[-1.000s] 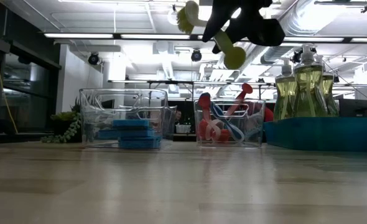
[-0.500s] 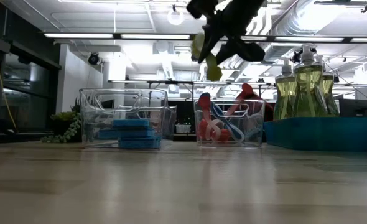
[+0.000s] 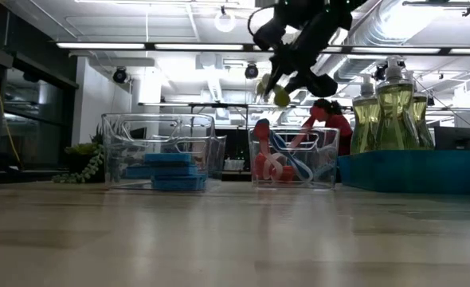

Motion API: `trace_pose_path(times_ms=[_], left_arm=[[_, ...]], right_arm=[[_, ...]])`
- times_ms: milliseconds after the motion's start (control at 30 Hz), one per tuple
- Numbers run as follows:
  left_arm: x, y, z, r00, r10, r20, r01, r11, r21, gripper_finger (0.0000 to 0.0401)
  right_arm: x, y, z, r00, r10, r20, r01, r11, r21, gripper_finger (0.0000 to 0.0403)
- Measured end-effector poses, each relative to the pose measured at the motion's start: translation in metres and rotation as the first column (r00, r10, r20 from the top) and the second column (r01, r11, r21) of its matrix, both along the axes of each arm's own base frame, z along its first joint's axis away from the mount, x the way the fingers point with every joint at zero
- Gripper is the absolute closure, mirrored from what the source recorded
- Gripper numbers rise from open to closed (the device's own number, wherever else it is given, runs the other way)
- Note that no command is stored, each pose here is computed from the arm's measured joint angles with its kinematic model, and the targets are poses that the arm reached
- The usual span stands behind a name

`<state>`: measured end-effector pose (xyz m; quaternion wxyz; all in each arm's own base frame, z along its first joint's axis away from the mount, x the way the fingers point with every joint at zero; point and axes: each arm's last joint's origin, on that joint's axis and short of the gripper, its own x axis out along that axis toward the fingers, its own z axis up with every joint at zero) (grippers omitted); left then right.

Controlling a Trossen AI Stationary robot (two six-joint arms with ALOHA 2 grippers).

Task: Pick & Place Kitchen Sink Supplies
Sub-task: Put the yellow green dishwashing brush into the right transparent bin

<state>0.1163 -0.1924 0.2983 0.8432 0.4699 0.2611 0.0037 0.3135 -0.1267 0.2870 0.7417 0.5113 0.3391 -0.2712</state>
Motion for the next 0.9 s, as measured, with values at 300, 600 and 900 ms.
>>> trace_pose_path(times_ms=[300,600,900], left_arm=[[0.003,-0.008,-0.004,0.998,-0.037,-0.05,0.03,0.992,-0.125,0.0167],[0.004,-0.012,-0.003,0.998,-0.046,-0.043,0.038,0.984,-0.173,0.0167],[0.004,-0.013,-0.003,0.997,-0.058,-0.057,0.046,0.979,-0.196,0.0167]], right_arm=[[-0.02,-0.014,-0.006,0.998,0.006,-0.057,0.008,0.968,0.252,0.0305],[-0.034,-0.021,-0.011,0.994,0.009,-0.11,0.038,0.91,0.414,0.03],[-0.023,-0.035,-0.026,0.998,0.024,-0.06,0.005,0.897,0.443,0.0293]])
